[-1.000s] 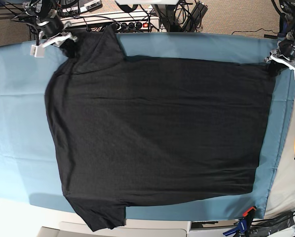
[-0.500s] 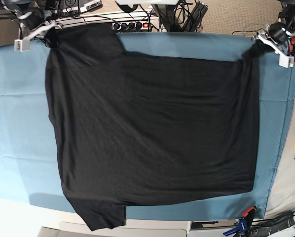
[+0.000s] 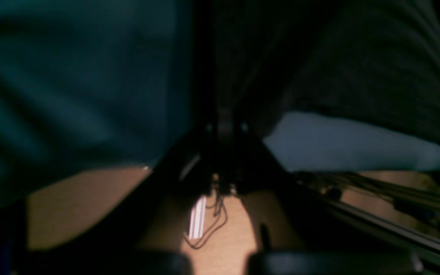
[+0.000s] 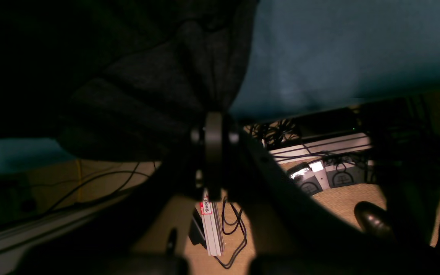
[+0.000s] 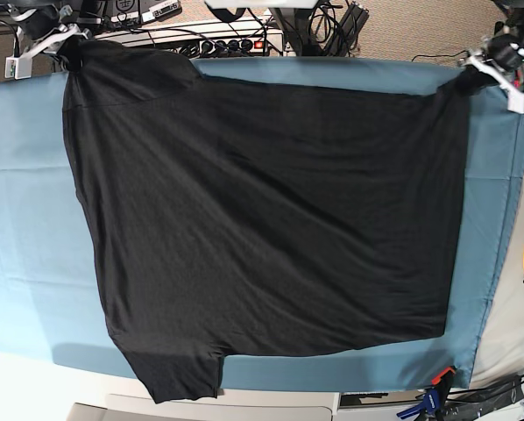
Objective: Fold the T-shirt properly
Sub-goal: 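Lift the shoulder edge with both grippers and pull it away from the hem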
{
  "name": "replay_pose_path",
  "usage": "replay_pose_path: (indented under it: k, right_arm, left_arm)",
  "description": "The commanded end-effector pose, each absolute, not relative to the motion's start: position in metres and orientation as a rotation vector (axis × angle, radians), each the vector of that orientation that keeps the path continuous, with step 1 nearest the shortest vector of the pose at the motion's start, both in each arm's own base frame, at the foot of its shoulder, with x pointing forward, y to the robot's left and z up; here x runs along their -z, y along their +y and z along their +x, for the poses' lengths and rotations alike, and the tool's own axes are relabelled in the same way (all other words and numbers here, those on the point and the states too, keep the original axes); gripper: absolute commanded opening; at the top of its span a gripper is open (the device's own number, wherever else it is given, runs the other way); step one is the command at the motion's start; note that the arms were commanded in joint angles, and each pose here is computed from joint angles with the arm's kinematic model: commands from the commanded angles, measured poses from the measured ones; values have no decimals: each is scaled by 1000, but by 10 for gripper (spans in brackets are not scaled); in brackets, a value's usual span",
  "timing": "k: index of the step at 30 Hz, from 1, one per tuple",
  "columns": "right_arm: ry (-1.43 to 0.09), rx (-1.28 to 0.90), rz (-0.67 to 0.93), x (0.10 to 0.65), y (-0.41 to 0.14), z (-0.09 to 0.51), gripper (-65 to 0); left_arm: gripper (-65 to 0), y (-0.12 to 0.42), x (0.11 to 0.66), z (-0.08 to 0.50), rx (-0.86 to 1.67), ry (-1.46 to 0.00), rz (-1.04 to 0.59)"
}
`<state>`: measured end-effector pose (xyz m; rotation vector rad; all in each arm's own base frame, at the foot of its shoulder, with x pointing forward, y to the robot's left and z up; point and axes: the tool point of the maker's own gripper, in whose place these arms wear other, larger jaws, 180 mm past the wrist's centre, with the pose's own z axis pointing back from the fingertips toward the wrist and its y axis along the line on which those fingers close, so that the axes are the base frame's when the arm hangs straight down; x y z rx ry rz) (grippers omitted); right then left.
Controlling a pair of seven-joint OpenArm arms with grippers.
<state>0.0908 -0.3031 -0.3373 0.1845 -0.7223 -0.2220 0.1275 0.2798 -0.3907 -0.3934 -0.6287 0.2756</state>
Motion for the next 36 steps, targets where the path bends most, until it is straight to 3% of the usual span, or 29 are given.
replay_pose_path:
  k: [1,17,36]
  right_arm:
    - [-740,202,184,329,-305,92,-650]
    - [-649,205,206,334,-300,60,-650]
    - [-695,154,59,295,-352,65,-650]
  left_arm:
    - [-650,288,378,131,-270,-665,-390]
    - [-650,287,372,101,-290,-623,-444]
    - [-650,316,352,94,-280,-640,-395]
